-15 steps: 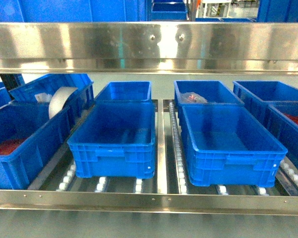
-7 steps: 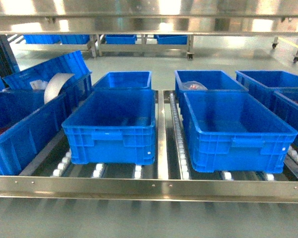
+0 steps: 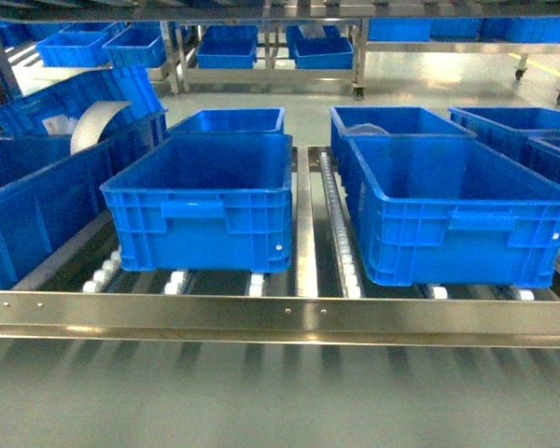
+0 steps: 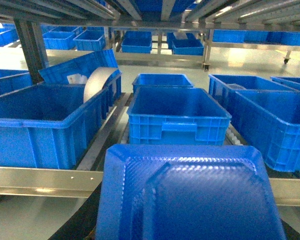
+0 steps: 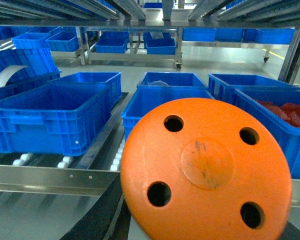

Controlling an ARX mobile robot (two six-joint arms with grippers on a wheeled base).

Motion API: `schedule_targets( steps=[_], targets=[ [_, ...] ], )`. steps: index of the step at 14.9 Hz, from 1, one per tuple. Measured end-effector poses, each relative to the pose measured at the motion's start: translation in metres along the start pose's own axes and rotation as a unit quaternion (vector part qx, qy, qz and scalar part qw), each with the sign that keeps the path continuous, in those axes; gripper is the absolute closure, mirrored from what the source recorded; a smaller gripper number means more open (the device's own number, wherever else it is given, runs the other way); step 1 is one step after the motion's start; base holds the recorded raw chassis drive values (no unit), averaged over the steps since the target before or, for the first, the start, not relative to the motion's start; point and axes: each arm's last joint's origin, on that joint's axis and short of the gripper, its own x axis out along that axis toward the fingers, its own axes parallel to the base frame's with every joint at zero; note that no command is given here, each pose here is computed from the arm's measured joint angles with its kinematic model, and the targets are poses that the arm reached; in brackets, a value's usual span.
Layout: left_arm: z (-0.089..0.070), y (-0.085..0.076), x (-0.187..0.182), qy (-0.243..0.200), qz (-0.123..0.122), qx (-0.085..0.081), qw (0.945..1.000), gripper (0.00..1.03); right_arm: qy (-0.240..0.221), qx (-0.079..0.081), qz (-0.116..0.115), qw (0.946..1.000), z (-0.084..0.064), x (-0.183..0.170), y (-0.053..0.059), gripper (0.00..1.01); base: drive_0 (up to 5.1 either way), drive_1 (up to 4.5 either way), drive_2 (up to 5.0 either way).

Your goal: Sort blue parts and orange caps into right shelf containers

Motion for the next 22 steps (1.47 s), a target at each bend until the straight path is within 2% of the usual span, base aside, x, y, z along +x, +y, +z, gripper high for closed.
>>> schedule_targets(
  steps=[19,22],
  targets=[
    [-0.0002,0.0,0.0,0.001,0.0,0.0,1.0,0.6,0.0,0.0,0.0,1.0,0.0,0.0,0.0,0.57,0.0,0.0,0.0],
    [-0.0001,0.0,0.0,0.0,0.0,0.0,1.0,0.6,0.0,0.0,0.0,1.0,0.0001,0.0,0.0,0.57,0.0,4.27,-4.3]
  ],
)
